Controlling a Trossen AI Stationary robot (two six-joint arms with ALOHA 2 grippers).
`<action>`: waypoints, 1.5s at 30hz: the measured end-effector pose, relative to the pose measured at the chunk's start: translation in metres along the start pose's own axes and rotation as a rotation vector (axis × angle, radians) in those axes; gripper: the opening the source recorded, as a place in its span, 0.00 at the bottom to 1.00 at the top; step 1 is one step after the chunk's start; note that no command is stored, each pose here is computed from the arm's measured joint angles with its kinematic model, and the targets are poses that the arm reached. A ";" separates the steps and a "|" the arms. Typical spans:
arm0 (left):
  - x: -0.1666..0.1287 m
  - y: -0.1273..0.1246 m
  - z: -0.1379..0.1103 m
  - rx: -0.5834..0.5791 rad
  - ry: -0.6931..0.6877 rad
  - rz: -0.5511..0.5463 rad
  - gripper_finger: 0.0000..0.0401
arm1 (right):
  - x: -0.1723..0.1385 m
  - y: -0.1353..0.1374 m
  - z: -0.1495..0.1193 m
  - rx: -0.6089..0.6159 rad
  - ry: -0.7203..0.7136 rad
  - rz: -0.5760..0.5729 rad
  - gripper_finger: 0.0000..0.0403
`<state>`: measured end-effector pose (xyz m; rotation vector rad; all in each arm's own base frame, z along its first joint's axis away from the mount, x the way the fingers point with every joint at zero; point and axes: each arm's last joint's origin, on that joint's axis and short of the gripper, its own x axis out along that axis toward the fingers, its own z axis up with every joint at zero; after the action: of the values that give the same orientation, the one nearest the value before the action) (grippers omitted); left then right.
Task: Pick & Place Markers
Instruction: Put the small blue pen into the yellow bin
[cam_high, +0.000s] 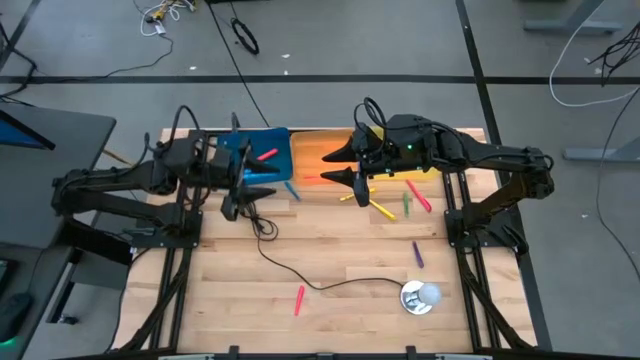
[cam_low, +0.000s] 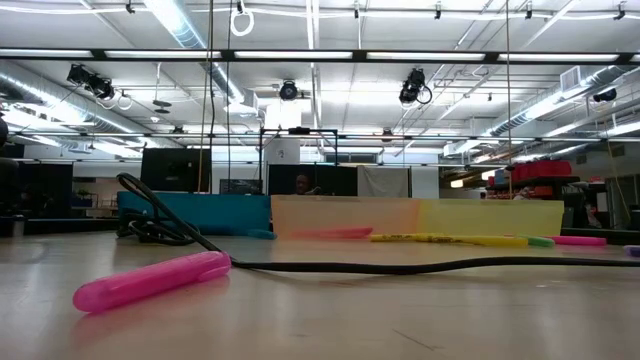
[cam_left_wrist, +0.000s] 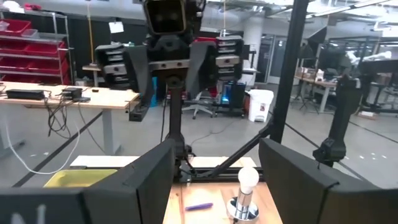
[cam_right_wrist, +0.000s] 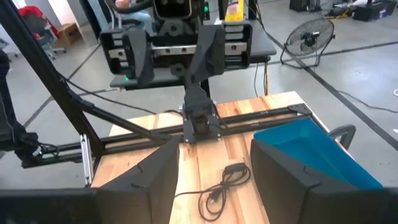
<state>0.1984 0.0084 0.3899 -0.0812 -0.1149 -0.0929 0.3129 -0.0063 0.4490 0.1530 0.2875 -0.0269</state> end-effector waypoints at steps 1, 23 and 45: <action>0.000 -0.001 0.000 0.000 0.001 -0.003 0.59 | 0.001 0.000 -0.001 0.000 0.003 0.000 0.50; 0.000 -0.002 -0.001 -0.054 0.010 -0.041 0.59 | 0.002 -0.001 -0.005 0.081 0.029 -0.005 0.50; -0.006 0.020 -0.020 -0.621 0.066 0.446 0.59 | -0.001 -0.002 -0.010 0.047 0.081 -0.031 0.50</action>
<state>0.1970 0.0270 0.3675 -0.7197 0.0034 0.3180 0.3095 -0.0068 0.4396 0.1968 0.3701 -0.0579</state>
